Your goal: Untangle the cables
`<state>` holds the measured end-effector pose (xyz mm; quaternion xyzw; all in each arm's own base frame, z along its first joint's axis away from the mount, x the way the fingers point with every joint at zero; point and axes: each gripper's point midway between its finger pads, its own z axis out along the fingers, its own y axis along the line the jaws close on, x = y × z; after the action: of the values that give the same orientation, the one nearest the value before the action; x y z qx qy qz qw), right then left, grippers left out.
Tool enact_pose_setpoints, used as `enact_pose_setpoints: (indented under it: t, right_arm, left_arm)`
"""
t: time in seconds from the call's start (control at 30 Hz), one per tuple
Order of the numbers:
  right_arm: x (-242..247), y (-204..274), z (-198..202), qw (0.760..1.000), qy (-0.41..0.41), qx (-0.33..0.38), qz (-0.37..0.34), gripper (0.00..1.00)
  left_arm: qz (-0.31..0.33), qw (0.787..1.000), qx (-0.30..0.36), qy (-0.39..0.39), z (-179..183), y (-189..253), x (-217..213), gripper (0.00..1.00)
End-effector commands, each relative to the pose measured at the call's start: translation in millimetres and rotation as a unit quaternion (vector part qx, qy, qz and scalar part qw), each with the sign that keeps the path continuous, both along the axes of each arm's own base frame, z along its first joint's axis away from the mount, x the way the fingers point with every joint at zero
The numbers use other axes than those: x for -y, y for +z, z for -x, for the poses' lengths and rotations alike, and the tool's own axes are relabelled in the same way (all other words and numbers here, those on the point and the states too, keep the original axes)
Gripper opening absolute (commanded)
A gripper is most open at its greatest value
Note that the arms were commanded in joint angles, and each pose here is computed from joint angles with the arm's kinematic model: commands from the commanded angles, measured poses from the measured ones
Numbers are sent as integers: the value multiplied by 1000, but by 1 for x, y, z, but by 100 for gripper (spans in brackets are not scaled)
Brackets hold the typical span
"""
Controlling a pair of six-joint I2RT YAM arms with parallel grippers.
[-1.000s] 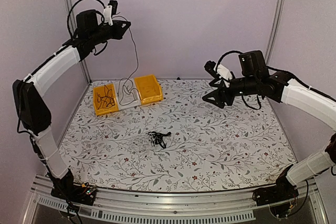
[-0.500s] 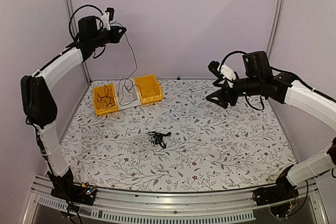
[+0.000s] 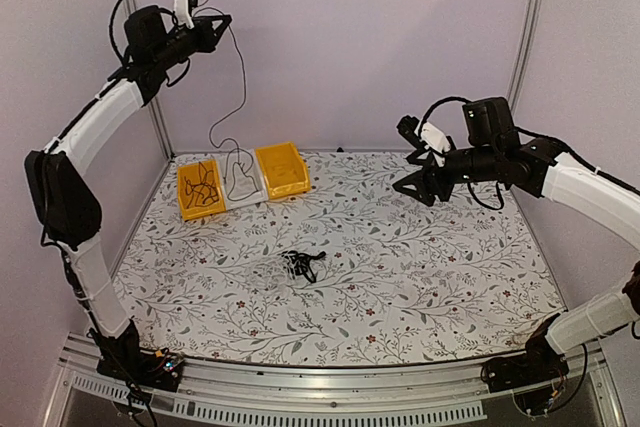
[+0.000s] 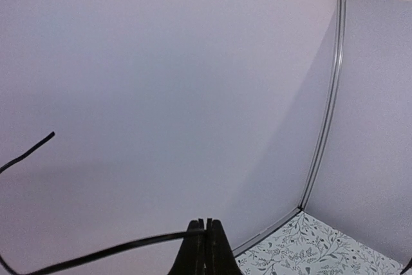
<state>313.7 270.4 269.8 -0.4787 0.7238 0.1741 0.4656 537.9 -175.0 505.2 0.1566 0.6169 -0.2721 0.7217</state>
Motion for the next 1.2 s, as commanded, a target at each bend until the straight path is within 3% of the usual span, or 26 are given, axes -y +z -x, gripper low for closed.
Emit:
enact_pose_setpoints:
  t: [0.0, 0.53, 0.77, 1.17]
  right_arm:
    - [0, 5, -3, 1000, -1, 7, -3, 76]
    - [7, -1, -1, 1000, -8, 4, 8, 76]
    - [13, -6, 0, 1000, -13, 2, 11, 76]
    - [20, -18, 2, 1000, -17, -6, 19, 76]
  left_arm:
    - [-13, 1000, -8, 7, 2, -11, -6, 0]
    - [-61, 994, -91, 30, -34, -113, -23, 0]
    - [-57, 985, -162, 34, -56, -185, -25, 0]
    - [-63, 933, -343, 94, -53, -333, -38, 0]
